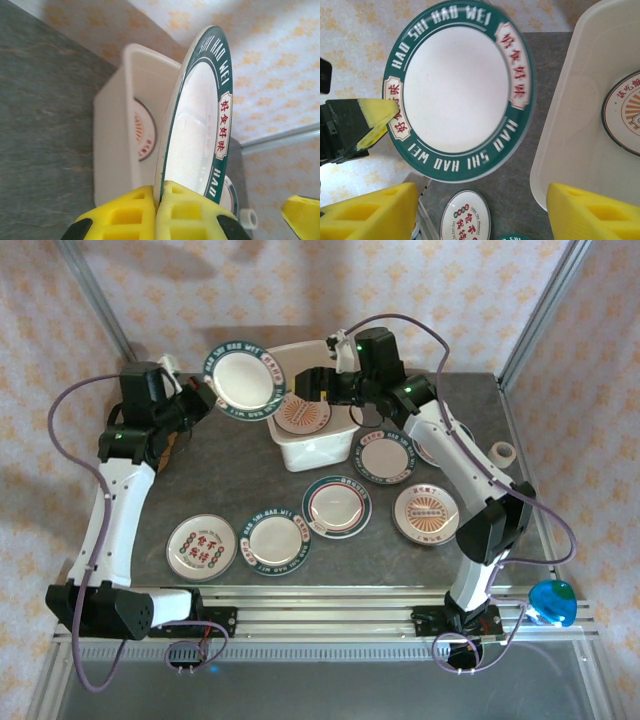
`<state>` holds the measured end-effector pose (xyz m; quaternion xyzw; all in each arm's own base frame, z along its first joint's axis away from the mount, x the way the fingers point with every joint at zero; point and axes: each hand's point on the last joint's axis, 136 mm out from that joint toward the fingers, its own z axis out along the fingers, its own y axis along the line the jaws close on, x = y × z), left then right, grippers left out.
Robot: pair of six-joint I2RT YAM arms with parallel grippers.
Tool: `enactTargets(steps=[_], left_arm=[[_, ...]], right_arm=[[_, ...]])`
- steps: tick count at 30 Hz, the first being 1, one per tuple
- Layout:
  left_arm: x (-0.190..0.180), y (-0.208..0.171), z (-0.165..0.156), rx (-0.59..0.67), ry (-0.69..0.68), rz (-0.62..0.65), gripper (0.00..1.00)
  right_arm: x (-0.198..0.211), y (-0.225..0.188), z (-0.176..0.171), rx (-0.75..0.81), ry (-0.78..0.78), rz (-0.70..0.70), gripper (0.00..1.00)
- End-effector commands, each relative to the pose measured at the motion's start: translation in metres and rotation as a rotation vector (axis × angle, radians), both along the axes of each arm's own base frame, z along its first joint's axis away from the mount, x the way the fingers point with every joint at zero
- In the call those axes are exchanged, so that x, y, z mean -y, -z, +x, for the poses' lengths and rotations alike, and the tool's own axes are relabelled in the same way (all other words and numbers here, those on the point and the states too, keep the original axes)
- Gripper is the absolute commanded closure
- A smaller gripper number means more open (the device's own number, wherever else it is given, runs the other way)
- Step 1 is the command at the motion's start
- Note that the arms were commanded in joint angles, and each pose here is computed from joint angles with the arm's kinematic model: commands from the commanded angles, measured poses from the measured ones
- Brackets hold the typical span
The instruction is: Place the plates into the plastic bin on the countertop
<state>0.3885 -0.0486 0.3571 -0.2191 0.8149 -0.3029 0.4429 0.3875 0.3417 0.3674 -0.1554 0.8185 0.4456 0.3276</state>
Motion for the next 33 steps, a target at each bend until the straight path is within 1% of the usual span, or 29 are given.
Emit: enactTargets(steps=[1, 3, 5, 8, 13, 18, 22, 28, 31, 33], left_arm=[[0.028, -0.042, 0.009, 0.135, 0.104, -0.075, 1.0], [0.036, -0.044, 0.012, 0.144, 0.124, -0.093, 1.0], [0.043, -0.044, 0.015, 0.142, 0.142, -0.103, 1.0], [0.048, -0.042, 0.017, 0.137, 0.154, -0.112, 1.0], [0.054, -0.04, 0.018, 0.135, 0.166, -0.115, 1.0], [0.057, -0.041, 0.019, 0.137, 0.174, -0.119, 1.0], [0.065, -0.041, 0.019, 0.135, 0.194, -0.126, 1.0], [0.066, -0.037, 0.019, 0.131, 0.193, -0.125, 1.0], [0.066, -0.035, 0.019, 0.126, 0.191, -0.127, 1.0], [0.065, -0.033, 0.02, 0.123, 0.187, -0.124, 1.0]], right_arm=[[-0.003, 0.005, 0.006, -0.033, -0.001, 0.015, 0.35], [-0.005, 0.01, 0.01, -0.051, 0.014, 0.024, 0.39], [-0.003, 0.016, 0.017, -0.07, 0.061, 0.037, 0.42], [0.001, 0.024, 0.025, -0.092, 0.127, 0.038, 0.44], [0.015, 0.033, 0.032, -0.121, 0.2, 0.039, 0.45], [0.02, 0.034, 0.032, -0.121, 0.219, 0.048, 0.45], [0.016, 0.034, 0.034, -0.142, 0.212, 0.089, 0.46], [0.011, 0.029, 0.038, -0.171, 0.219, 0.175, 0.57], [0.009, 0.028, 0.038, -0.189, 0.222, 0.21, 0.68], [0.008, 0.027, 0.038, -0.202, 0.223, 0.231, 0.72]])
